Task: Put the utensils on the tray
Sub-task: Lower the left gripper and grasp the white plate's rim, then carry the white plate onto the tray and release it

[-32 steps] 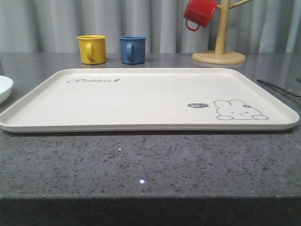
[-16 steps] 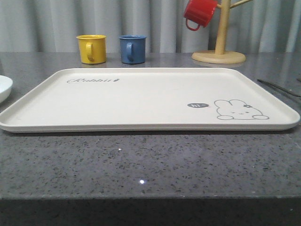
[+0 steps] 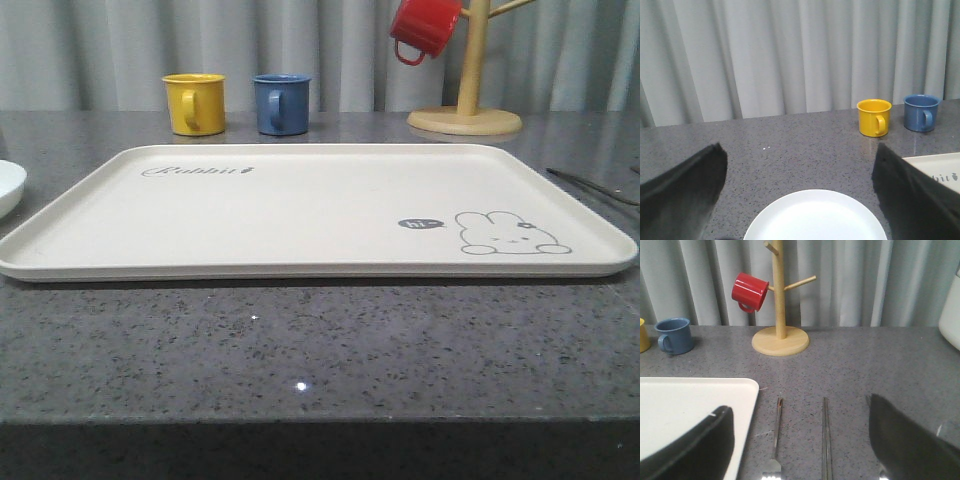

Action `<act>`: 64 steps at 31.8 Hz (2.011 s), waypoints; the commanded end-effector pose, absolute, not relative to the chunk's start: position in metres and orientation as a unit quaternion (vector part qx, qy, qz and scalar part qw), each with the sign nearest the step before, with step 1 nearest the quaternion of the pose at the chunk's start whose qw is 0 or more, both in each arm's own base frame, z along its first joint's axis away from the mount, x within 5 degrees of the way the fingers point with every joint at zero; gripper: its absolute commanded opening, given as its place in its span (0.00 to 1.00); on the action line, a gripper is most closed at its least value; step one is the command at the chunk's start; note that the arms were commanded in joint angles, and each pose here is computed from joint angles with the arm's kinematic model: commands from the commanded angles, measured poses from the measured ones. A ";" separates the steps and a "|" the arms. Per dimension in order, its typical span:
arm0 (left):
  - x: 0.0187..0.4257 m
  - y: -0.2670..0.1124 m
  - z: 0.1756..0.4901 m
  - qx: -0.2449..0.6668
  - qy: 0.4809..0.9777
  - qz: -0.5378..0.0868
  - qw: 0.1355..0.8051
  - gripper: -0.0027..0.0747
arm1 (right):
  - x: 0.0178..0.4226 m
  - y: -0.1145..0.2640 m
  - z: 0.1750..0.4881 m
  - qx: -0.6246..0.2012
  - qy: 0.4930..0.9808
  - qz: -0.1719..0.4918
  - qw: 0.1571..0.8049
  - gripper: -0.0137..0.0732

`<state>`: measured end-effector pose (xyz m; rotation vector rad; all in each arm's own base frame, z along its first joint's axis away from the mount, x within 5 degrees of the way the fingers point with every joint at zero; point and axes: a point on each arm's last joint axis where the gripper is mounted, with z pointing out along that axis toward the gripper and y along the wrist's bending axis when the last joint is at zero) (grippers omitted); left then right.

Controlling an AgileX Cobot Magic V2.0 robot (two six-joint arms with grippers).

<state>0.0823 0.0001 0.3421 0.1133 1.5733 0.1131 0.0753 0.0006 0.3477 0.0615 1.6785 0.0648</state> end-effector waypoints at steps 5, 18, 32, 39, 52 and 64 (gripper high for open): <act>0.084 0.000 0.360 0.045 0.671 0.050 0.738 0.80 | 0.076 0.000 0.364 0.025 0.713 0.026 0.701 0.87; 0.170 -0.010 0.363 0.141 0.850 0.055 0.505 0.76 | 0.076 0.000 0.364 0.025 0.713 0.026 0.700 0.87; 0.257 -0.070 0.313 0.306 0.937 0.011 0.169 0.76 | 0.076 0.000 0.364 0.025 0.713 0.026 0.700 0.87; 0.273 -0.074 0.288 0.310 0.943 0.015 0.119 0.69 | 0.076 0.000 0.364 0.025 0.713 0.026 0.700 0.87; 0.280 -0.076 0.276 0.311 0.945 0.014 0.101 0.43 | 0.076 0.000 0.364 0.025 0.713 0.026 0.700 0.87; 0.279 -0.071 0.275 0.319 0.943 0.037 0.088 0.01 | 0.076 0.000 0.364 0.025 0.713 0.026 0.700 0.87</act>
